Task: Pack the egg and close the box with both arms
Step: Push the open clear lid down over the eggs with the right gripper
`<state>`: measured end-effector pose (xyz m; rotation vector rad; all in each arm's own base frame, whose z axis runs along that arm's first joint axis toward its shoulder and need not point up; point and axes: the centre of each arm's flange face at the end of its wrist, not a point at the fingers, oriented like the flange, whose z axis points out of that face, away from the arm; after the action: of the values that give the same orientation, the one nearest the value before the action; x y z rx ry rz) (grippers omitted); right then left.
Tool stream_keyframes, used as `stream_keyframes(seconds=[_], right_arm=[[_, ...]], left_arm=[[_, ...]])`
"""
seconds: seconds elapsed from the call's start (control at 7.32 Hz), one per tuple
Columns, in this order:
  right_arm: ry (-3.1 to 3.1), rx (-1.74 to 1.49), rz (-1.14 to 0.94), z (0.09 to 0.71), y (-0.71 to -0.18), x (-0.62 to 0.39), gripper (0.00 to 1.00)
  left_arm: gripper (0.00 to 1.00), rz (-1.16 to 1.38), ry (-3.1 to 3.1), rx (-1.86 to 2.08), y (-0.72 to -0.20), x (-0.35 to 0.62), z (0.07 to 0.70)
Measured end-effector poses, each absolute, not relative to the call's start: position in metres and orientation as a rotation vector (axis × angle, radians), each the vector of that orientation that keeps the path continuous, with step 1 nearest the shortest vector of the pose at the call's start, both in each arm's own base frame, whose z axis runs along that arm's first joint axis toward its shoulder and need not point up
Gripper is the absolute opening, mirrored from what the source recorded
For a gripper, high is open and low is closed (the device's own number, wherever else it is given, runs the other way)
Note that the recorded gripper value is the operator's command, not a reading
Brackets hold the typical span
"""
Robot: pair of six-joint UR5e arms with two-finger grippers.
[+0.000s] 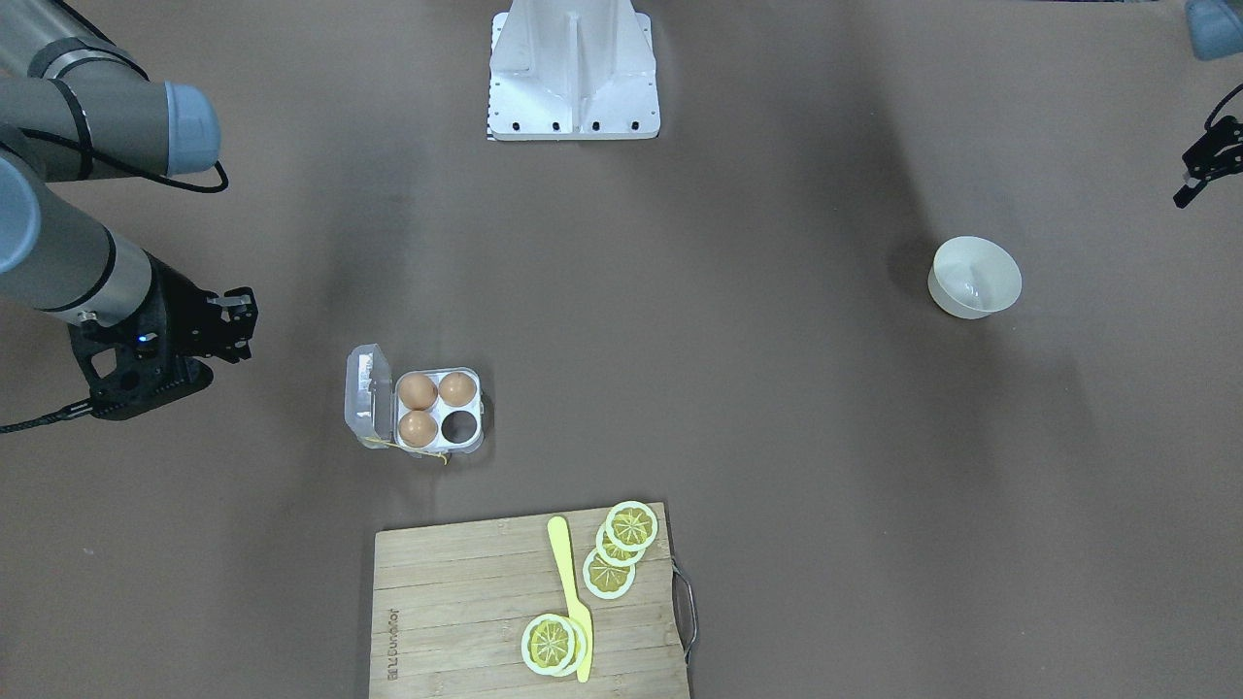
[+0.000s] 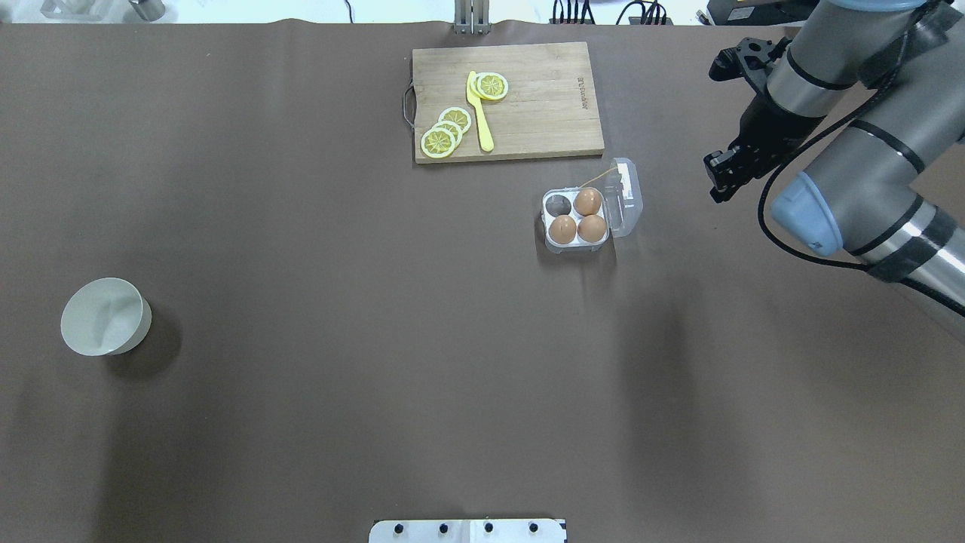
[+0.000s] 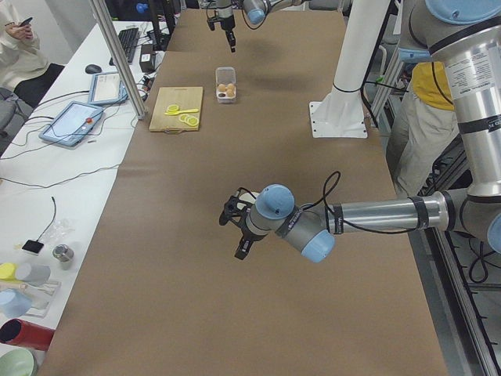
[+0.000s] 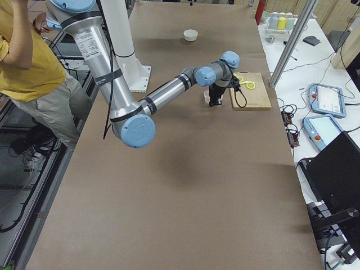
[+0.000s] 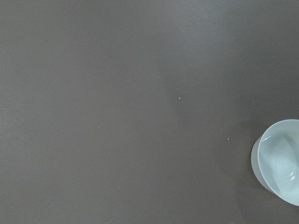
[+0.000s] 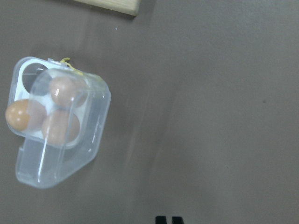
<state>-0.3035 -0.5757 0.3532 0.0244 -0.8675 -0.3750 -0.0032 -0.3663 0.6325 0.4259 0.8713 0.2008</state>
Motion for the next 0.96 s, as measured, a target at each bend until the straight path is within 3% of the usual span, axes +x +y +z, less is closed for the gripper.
stream_keyframes(seconds=[0.96], right_arm=[[-0.975,-0.032,-0.393,0.329,-0.642,-0.381,0.0]], left_arm=[[0.97,0.183,0.87,0.43,-0.359,-0.013,0.638]])
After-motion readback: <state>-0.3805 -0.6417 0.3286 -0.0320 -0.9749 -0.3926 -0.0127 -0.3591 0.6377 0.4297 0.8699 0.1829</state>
